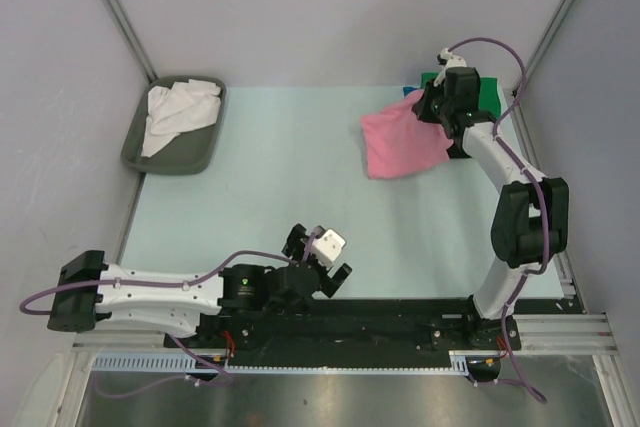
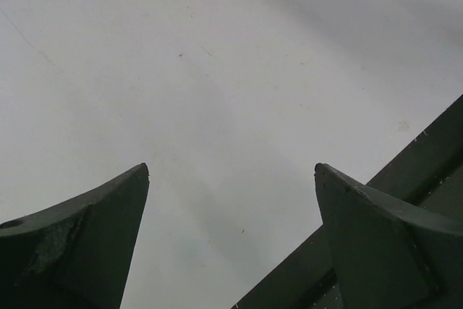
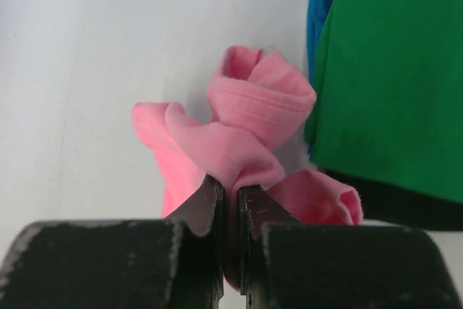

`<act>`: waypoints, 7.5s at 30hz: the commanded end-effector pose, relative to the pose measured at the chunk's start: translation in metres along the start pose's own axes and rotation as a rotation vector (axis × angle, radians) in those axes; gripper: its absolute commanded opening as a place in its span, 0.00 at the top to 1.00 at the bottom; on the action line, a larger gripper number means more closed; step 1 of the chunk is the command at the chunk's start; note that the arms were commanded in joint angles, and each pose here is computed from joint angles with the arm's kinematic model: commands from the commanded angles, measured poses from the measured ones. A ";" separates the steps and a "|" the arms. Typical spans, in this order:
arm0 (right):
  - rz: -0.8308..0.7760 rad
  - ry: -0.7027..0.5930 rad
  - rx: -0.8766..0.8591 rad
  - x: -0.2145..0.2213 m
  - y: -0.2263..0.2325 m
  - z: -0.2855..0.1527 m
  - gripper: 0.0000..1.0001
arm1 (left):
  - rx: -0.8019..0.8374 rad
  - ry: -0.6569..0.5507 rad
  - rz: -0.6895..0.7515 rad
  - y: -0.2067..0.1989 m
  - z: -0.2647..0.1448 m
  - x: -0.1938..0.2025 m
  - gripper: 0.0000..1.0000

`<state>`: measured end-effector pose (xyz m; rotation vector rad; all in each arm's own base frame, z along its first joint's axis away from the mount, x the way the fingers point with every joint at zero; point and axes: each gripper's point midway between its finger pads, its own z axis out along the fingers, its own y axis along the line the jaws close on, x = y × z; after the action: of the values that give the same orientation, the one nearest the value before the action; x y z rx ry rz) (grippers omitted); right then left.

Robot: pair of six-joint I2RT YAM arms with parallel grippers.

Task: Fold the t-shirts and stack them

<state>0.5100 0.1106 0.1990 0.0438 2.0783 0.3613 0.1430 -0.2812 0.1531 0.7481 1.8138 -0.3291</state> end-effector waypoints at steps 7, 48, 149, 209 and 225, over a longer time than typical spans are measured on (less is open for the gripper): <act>-0.090 -0.279 -0.035 -0.142 -0.005 0.003 1.00 | -0.013 -0.024 0.001 0.005 -0.001 0.004 0.01; 0.292 -0.232 0.235 -0.120 -0.247 0.103 0.37 | -0.033 0.048 0.006 0.009 0.027 0.028 0.00; 0.362 -0.327 0.584 -0.049 -0.178 -0.005 0.03 | -0.453 0.218 -0.641 0.268 0.027 -0.056 0.00; 0.393 -0.206 0.705 -0.049 -0.255 -0.035 1.00 | -0.415 0.263 -0.638 0.264 0.046 -0.041 0.00; 0.255 -0.215 0.704 -0.073 -0.194 -0.033 0.00 | -0.409 0.260 -0.640 0.264 0.043 -0.037 0.00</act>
<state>0.5380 -0.1040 0.1436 0.7924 2.0384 -0.2116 0.3486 -0.1161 0.1915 -0.1161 2.2989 -0.2332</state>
